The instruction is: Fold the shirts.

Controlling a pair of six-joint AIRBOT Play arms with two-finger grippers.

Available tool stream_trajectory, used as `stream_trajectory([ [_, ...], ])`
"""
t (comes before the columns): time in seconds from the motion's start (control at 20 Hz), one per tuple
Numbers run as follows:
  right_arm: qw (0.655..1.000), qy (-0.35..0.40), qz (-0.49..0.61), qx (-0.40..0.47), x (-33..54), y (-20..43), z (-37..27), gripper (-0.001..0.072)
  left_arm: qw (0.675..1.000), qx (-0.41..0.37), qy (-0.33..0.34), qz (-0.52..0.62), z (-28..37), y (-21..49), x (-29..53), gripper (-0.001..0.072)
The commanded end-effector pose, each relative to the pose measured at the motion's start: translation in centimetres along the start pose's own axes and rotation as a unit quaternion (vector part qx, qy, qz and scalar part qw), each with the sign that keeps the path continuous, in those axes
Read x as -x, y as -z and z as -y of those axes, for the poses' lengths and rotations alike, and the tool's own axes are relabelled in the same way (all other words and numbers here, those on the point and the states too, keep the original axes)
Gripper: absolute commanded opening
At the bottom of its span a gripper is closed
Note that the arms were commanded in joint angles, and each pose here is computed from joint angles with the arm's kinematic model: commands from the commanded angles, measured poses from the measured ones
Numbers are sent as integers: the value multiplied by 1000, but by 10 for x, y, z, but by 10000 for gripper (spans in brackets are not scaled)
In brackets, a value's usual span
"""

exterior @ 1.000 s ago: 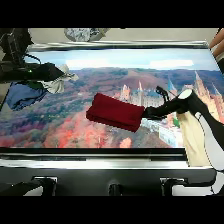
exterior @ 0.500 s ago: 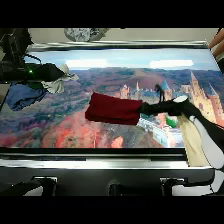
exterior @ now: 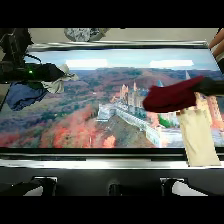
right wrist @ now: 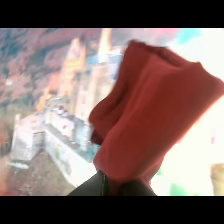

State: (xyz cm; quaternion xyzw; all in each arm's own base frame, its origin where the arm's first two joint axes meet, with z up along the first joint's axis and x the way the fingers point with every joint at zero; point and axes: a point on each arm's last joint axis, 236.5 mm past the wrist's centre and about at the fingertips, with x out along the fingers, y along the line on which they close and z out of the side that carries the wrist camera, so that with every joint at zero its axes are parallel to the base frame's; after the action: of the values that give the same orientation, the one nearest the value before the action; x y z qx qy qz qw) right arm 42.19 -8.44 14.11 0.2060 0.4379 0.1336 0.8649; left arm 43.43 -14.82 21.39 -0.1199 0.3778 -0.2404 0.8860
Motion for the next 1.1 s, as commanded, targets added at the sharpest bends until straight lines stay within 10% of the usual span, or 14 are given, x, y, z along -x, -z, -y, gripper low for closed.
stream_trajectory([
  [0.0, 998, 52, 15, -39, 73, 7, 31, 51, 1000, -16, 0, -1, 0, 1, 0, 30],
  [0.55, 987, 63, 47, -140, 140, 34, 66, 52, 999, -49, 0, -2, 1, 1, 1, 30],
  [1.05, 888, 266, -241, -287, 150, 249, 140, 53, 999, -52, 1, 0, 1, 0, 2, 30],
])
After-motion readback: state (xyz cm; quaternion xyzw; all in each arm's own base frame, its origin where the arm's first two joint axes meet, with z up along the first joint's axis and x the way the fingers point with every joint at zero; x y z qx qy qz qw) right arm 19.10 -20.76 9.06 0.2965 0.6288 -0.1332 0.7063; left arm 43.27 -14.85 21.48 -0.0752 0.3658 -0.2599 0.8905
